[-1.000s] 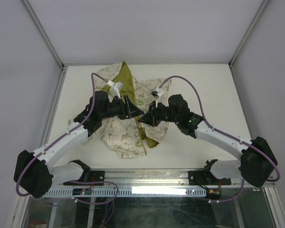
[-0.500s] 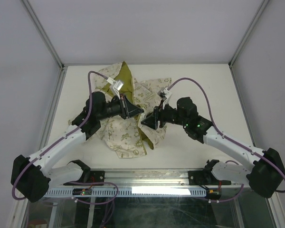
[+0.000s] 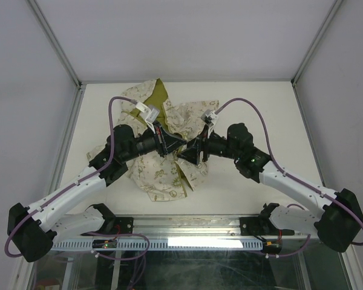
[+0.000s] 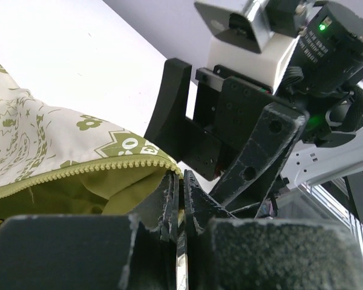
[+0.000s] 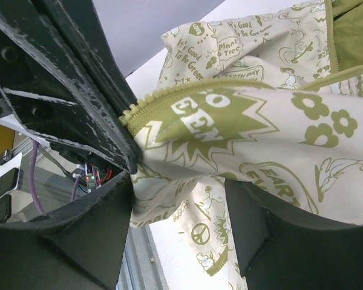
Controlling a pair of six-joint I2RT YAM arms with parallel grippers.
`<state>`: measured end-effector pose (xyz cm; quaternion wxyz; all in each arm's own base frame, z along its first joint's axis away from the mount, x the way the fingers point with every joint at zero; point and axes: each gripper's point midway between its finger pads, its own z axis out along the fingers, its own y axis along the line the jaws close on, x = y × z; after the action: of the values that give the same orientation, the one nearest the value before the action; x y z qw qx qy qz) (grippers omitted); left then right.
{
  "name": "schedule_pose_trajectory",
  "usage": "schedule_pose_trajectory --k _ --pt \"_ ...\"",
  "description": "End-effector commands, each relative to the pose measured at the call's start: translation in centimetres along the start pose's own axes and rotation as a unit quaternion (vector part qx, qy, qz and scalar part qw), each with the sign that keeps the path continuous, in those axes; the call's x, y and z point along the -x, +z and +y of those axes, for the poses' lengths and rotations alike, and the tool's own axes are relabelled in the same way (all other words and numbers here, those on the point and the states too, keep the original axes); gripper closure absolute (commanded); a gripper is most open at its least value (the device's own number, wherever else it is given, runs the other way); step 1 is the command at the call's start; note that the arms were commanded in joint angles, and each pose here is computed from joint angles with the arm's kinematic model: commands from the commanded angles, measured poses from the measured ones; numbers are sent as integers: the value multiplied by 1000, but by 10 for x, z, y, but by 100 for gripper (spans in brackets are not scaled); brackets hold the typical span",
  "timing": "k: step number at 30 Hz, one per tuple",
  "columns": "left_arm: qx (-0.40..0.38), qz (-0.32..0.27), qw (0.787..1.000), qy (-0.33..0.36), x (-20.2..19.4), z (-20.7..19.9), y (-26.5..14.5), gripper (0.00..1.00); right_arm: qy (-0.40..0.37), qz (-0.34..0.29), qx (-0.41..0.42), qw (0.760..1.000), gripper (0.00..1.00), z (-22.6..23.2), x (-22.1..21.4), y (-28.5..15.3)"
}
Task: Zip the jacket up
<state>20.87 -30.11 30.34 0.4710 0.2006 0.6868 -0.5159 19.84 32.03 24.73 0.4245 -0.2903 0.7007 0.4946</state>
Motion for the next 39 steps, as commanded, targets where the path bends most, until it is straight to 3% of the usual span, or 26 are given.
schedule_pose_trajectory --k 1,4,8,10,15,20,27,31,35,39 --pt "-31 -60 998 17 28 -19 1 100 -17 -27 22 999 41 4 11 6" --pt "-34 -58 998 15 26 -20 2 100 -19 -23 32 999 58 6 9 8" --pt "-29 -50 998 15 24 -19 1 100 -26 -20 48 998 88 10 10 9" --pt "-9 -51 999 12 25 -14 -4 93 -31 -21 50 998 100 12 12 8" --pt "49 -57 997 5 24 1 -21 60 -41 -26 58 997 100 14 22 3" --pt "79 -48 996 0 14 14 -34 46 -46 -15 75 996 100 20 26 3" --pt "80 -27 996 -11 2 23 -26 48 -44 -2 95 995 100 25 24 6" --pt "100 -13 995 -22 -4 36 -24 59 -43 -1 93 995 100 24 25 7" --pt "118 31 992 -37 -31 46 -30 67 -45 -15 84 995 100 22 33 4" --pt "126 86 986 -66 -70 54 -40 68 -49 -35 78 995 100 22 46 -1"
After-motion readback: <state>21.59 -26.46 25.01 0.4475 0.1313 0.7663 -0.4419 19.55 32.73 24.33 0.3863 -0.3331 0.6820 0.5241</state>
